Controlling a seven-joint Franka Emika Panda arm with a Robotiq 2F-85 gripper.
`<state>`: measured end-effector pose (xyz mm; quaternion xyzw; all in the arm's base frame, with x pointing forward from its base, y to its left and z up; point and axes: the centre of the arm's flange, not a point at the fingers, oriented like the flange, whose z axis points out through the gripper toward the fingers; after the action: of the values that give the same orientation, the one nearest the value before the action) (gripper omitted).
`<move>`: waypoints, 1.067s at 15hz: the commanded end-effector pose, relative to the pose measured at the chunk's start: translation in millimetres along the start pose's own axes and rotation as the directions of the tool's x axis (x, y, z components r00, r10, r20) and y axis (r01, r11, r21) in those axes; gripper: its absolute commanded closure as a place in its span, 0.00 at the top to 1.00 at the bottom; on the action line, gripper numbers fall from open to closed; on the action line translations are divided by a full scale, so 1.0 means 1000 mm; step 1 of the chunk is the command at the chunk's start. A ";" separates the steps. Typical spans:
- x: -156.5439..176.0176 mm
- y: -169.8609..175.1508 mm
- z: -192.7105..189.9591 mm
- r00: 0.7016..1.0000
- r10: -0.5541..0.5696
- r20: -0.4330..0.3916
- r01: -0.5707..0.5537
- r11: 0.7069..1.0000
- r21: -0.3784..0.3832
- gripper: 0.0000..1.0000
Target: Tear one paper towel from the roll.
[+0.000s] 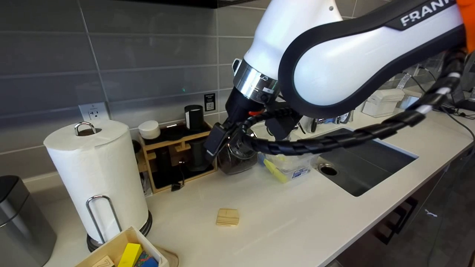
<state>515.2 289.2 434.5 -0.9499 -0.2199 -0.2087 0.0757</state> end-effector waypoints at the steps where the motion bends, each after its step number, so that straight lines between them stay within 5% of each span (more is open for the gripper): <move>1: 0.001 0.000 0.001 1.000 0.001 -0.001 -0.001 1.000 0.001 1.00; 3: 0.002 0.001 0.001 1.000 0.003 -0.001 -0.003 1.000 0.002 1.00; 5: 0.023 -0.007 0.012 0.996 0.024 -0.084 -0.020 0.999 0.037 1.00; 9: 0.063 -0.021 0.020 0.967 0.188 -0.171 -0.168 0.978 0.126 1.00; 13: 0.080 -0.061 0.035 0.935 0.347 -0.067 -0.324 0.918 0.229 1.00; 14: 0.059 -0.038 0.021 0.956 0.274 -0.106 -0.254 0.953 0.166 1.00; 16: 0.065 -0.057 0.027 0.948 0.304 -0.090 -0.281 0.937 0.209 1.00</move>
<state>552.4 371.7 441.4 -0.9458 -0.0902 -0.2295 0.2112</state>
